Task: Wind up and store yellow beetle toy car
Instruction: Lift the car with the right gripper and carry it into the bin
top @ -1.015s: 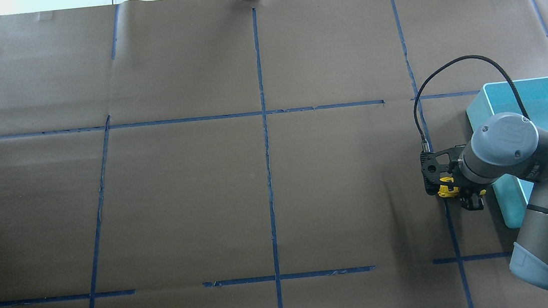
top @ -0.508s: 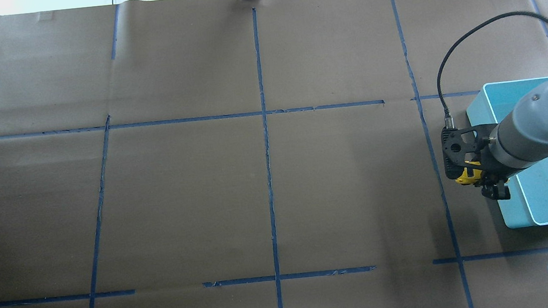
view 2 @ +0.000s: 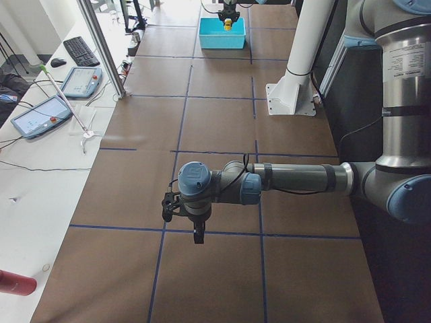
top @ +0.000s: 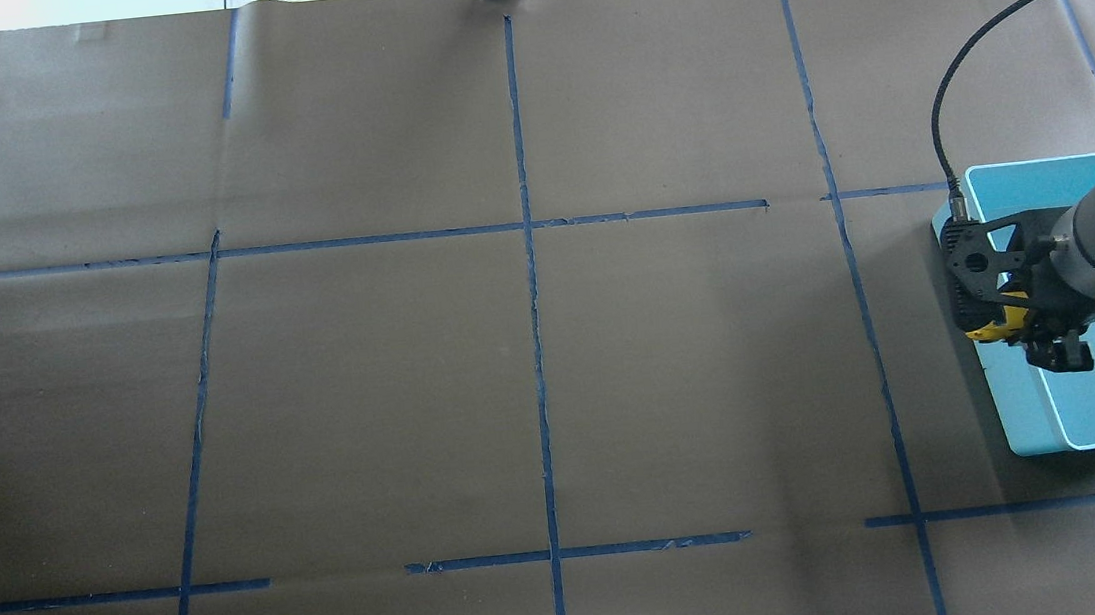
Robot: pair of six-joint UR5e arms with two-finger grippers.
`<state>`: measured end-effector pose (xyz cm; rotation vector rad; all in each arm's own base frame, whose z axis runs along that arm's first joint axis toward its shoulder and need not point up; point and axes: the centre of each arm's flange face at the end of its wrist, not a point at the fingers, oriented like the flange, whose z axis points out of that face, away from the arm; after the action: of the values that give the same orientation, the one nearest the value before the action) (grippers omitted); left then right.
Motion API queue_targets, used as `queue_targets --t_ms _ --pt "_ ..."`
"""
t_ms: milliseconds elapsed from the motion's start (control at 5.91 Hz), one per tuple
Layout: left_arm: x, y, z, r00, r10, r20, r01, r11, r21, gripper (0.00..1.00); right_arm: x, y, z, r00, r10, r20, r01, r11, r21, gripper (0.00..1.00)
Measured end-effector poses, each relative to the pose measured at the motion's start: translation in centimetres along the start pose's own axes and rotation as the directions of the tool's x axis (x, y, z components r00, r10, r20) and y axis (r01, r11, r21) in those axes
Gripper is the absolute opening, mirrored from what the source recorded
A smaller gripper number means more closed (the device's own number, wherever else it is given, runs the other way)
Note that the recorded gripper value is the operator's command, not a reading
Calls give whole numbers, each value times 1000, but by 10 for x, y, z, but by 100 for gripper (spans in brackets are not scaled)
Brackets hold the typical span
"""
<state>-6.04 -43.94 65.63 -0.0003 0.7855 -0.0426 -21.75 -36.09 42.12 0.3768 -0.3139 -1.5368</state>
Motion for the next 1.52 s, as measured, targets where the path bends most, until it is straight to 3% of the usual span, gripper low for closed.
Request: queue_targets --t_ms 169,508,1185,1523 --pt "0 0 0 1000 -1 0 1 1000 -1 100 6 13 32 1000 -23 8 23 1000 -20 0" --pt "0 0 0 1000 -1 0 1 1000 -1 100 11 45 91 1000 -19 -12 19 1000 0 0" --pt "0 0 0 1000 0 0 0 1000 0 100 10 72 135 1000 -2 11 3 1000 -28 1" --pt "0 0 0 1000 -1 0 1 1000 0 100 13 78 162 1000 -5 -4 5 1000 -9 2"
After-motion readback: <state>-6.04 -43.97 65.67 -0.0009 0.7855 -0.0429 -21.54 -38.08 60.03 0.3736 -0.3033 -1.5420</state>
